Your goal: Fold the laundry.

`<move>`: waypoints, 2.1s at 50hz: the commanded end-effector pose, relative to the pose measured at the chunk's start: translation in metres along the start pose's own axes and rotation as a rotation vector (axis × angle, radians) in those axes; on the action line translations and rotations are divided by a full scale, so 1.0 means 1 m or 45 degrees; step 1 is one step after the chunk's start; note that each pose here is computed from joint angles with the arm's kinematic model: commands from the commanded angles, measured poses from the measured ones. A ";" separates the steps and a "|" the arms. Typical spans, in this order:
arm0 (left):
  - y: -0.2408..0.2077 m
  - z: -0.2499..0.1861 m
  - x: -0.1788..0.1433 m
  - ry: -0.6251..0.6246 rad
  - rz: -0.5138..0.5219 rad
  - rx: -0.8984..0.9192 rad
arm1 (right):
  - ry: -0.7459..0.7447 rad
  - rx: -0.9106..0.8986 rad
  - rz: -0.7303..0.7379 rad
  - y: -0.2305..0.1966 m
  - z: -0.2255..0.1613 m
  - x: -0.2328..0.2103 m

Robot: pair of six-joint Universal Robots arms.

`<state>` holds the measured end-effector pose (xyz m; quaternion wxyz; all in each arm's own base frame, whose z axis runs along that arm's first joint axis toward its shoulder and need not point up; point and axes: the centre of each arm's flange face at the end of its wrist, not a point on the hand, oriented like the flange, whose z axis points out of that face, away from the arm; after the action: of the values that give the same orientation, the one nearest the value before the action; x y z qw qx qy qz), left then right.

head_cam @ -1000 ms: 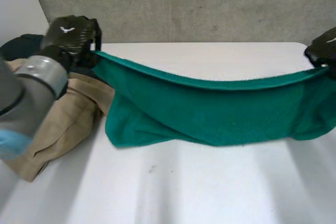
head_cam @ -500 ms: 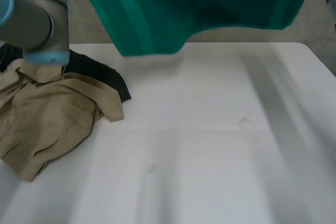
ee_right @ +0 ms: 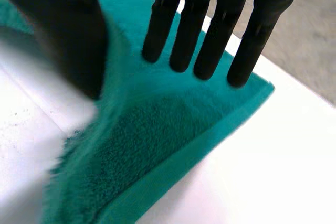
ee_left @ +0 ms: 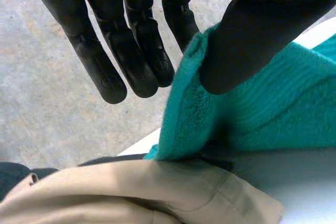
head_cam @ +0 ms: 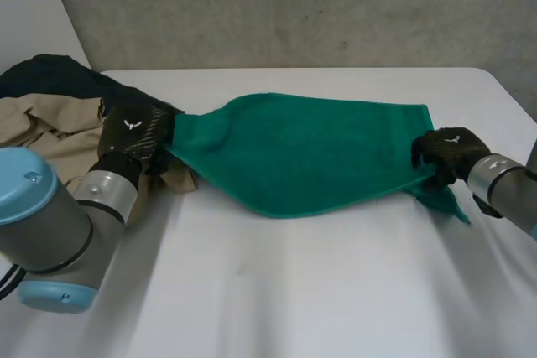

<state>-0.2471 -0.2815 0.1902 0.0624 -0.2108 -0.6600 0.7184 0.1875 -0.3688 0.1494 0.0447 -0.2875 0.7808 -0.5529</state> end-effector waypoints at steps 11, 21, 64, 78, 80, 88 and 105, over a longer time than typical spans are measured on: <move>-0.019 -0.002 -0.011 -0.012 0.004 0.063 | 0.117 -0.167 0.296 0.020 -0.012 0.024; -0.017 -0.015 -0.012 0.006 0.004 -0.043 | 0.079 -0.269 0.295 0.031 -0.026 0.023; 0.007 0.014 0.029 0.154 0.495 -0.237 | 0.310 -0.173 -0.807 0.001 -0.041 0.054; 0.031 0.095 0.037 -0.008 0.498 -0.167 | 0.378 0.036 -0.855 0.007 0.053 0.058; 0.027 0.099 0.043 -0.048 0.495 -0.154 | 0.400 0.050 -0.852 0.006 0.062 0.060; -0.012 0.088 0.057 -0.041 0.465 -0.040 | 0.534 0.060 -0.586 -0.027 0.029 0.074; -0.031 0.028 0.057 0.151 0.271 -0.056 | 0.183 -0.230 -0.133 0.028 -0.066 0.091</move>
<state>-0.3179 -0.2993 0.2154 -0.0226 -0.3105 -0.6347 0.7072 0.0928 -0.3627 0.1917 -0.1000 -0.3025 0.7883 -0.5263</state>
